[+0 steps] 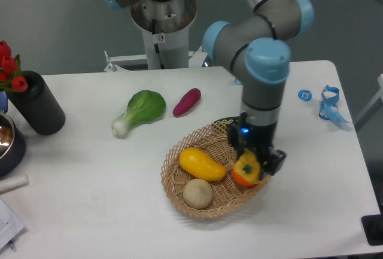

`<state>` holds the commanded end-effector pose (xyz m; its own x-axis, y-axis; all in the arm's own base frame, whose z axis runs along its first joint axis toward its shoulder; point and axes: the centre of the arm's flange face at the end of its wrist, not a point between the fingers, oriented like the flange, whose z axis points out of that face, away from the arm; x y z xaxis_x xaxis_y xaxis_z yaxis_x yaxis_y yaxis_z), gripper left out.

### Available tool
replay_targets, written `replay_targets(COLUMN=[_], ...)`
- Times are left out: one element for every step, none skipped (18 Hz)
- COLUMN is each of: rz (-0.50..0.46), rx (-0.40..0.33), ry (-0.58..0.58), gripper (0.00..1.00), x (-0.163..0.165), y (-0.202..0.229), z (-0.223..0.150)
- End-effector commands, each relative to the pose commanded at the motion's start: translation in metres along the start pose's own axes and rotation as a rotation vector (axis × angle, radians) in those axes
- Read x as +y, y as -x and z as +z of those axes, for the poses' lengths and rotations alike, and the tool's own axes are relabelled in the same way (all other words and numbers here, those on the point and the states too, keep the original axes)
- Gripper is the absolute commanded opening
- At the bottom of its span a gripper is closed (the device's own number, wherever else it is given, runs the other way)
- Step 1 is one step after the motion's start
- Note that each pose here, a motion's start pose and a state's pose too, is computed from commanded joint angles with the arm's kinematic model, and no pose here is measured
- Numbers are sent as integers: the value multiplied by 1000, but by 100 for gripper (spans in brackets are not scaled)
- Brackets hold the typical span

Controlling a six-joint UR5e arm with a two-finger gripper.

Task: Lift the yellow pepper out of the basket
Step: 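Lift the gripped yellow bell pepper up out of the basket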

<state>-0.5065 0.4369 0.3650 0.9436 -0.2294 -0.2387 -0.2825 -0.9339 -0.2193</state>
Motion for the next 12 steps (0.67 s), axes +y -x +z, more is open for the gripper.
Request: replay_targets(rz=[-16, -28, -40, -52, -55, -60, -67, -68, -69, -68, -69, -68], rx=[16, 31, 45, 54, 55, 58, 62, 71, 86, 83, 84, 86], ry=[9, 18, 26, 30, 32, 36, 39, 48, 75, 96, 113, 119], gripper=[15, 15, 15, 15, 15, 15, 15, 15, 15, 15, 15, 15], x=[9, 15, 22, 27, 31, 36, 41, 42, 45, 48, 51, 52], y=[3, 7, 11, 14, 17, 19, 20, 19, 17, 17, 17, 16], z=[-1, -2, -5, -9, -11, -12, -14, -12, -8, -8, -7, -5])
